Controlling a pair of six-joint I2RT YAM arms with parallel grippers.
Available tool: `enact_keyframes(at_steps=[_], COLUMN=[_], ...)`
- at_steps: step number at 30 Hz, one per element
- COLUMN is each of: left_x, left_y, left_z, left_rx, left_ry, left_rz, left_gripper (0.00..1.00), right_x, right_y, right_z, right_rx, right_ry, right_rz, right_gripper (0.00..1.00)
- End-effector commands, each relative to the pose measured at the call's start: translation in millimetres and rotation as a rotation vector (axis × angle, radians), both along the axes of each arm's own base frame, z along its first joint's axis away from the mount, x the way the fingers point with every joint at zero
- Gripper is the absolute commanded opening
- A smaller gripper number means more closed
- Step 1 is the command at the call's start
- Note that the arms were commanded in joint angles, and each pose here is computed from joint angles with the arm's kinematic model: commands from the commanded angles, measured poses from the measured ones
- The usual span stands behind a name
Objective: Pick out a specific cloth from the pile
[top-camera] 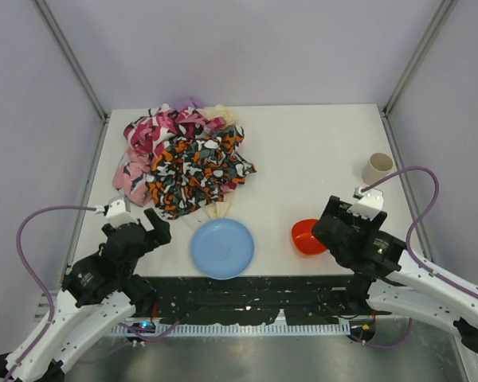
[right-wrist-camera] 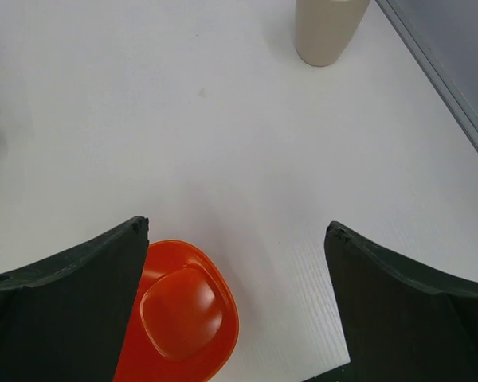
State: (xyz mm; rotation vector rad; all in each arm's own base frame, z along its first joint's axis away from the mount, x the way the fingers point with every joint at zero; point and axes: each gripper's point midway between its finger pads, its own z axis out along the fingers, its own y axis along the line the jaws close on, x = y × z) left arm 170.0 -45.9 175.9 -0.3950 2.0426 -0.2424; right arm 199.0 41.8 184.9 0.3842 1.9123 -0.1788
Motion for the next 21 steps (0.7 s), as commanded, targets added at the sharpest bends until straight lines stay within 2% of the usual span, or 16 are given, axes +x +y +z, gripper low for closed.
enact_keyframes(at_steps=[1,5,6,8,10,13,15,18,21], left_x=[17,46,55,69,82,111,138,163,171], left_y=[-21,-64,-81,-117,-143,-159,-149,-142,-143], left_z=[21,59,75,87,81,46,7,-28,-66], left_rx=[-0.020,0.051,0.080,0.192,0.357,0.675,0.895,1.055,1.123], left_ry=[-0.041,-0.103,-0.146,-0.165,-0.149,-0.039,0.159,0.389,0.539], left_rz=[-0.055,-0.246,-0.337,-0.558,-0.760,-1.000,-1.042,-1.075,-1.149], left_gripper=[1.00,1.00,1.00,1.00,1.00,1.00,1.00,1.00,1.00], right_x=[7,7,8,7,6,4,2,1,0], right_y=[2,11,15,18,20,22,22,20,16], right_z=[20,12,7,4,4,7,3,8,9], right_rx=[0.055,0.057,0.052,0.066,0.083,0.124,0.143,0.178,0.199], right_ry=[-0.081,-0.071,-0.064,-0.063,-0.070,-0.099,-0.110,-0.153,-0.180], right_rz=[-0.014,0.052,0.076,0.107,0.132,0.167,0.186,0.198,0.195], right_gripper=[0.95,0.95,0.95,0.95,0.95,0.95,0.95,0.95,0.95])
